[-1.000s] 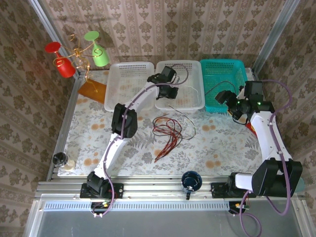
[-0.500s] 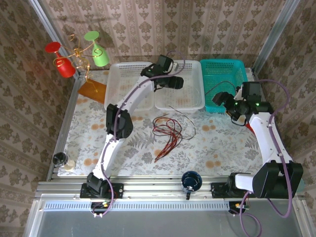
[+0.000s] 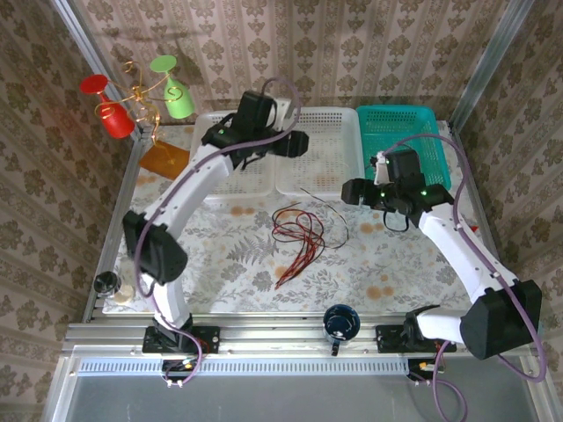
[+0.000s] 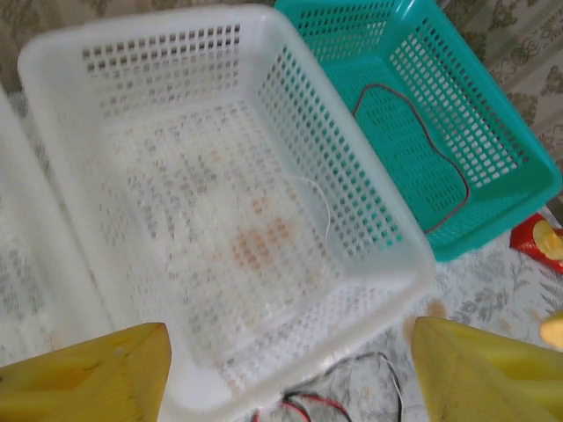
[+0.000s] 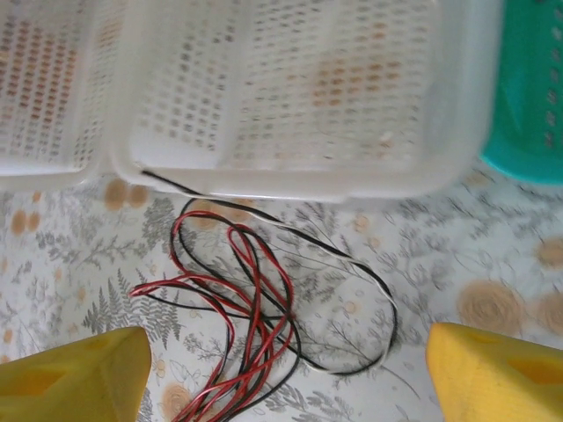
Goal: Untangle the cables
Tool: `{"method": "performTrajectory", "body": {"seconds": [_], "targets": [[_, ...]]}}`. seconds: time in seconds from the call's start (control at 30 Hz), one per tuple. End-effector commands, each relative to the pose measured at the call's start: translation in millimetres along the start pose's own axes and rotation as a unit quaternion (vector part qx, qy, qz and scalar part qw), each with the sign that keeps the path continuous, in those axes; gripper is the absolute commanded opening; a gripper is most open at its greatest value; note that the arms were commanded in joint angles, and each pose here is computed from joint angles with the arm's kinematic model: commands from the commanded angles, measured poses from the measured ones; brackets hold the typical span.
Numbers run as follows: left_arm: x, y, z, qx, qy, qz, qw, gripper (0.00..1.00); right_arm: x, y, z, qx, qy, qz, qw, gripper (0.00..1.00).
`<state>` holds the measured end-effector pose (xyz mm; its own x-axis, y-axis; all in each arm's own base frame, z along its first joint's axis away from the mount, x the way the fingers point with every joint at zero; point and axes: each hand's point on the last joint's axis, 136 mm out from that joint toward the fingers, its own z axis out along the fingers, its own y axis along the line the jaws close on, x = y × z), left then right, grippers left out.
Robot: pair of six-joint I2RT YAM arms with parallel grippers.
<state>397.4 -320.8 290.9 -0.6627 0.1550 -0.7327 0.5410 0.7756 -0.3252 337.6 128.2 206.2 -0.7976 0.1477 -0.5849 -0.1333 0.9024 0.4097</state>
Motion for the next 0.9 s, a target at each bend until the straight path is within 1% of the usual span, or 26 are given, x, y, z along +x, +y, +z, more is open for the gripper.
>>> {"method": "performTrajectory", "body": {"seconds": [0.0,0.07,0.13,0.17,0.2,0.23,0.3,0.4,0.47,0.57,0.7,0.77,0.87], "targets": [[17.1,12.2,-12.2,0.008,-0.02,-0.041,0.999,0.73,-17.5,24.2,7.2,-0.017,-0.027,-0.121,0.992,0.82],[35.2,21.6,-24.3,0.004,-0.025,-0.06,0.998,0.73,-18.9,34.0,15.2,-0.015,-0.02,-0.173,0.985,0.8],[52.2,26.8,-32.4,0.002,-0.029,-0.072,0.997,0.73,-16.6,45.1,24.5,-0.022,-0.002,-0.22,0.975,0.7],[61.8,28.2,-35.9,0.001,-0.027,-0.076,0.997,0.73,-11.2,46.8,35.8,-0.021,0.018,-0.242,0.97,0.64],[69.3,29.4,-38.1,0.0,-0.023,-0.08,0.997,0.73,-9.9,49.2,41.9,-0.018,0.027,-0.261,0.965,0.6],[78.1,31.0,-40.6,-0.001,-0.018,-0.085,0.996,0.73,-10.3,52.2,48.8,-0.012,0.031,-0.281,0.959,0.58],[93.1,32.8,-43.4,-0.002,-0.01,-0.096,0.995,0.72,-2.1,46.1,61.6,0.009,0.061,-0.308,0.949,0.57],[110.8,36.4,-46.6,-0.004,-0.007,-0.11,0.994,0.72,10.2,47.4,76.3,-0.01,0.106,-0.34,0.934,0.56],[119.2,39.4,-48.1,-0.007,-0.008,-0.12,0.993,0.72,18.3,48.7,84.7,-0.024,0.126,-0.367,0.921,0.58],[128.7,36.7,-47.6,-0.003,-0.01,-0.131,0.991,0.71,23.1,51.0,94.6,-0.031,0.14,-0.408,0.902,0.6],[140.5,30.7,-42.8,-0.002,-0.001,-0.133,0.991,0.71,20.5,54.1,106.9,-0.036,0.152,-0.423,0.893,0.59],[144.6,28.0,-40.2,-0.001,0.005,-0.134,0.991,0.71,20.9,55.6,112.3,-0.038,0.16,-0.428,0.889,0.56],[147.2,21.8,-37.2,-0.001,0.006,-0.132,0.991,0.71,18.7,54.2,117.0,-0.03,0.162,-0.441,0.882,0.47]]}}
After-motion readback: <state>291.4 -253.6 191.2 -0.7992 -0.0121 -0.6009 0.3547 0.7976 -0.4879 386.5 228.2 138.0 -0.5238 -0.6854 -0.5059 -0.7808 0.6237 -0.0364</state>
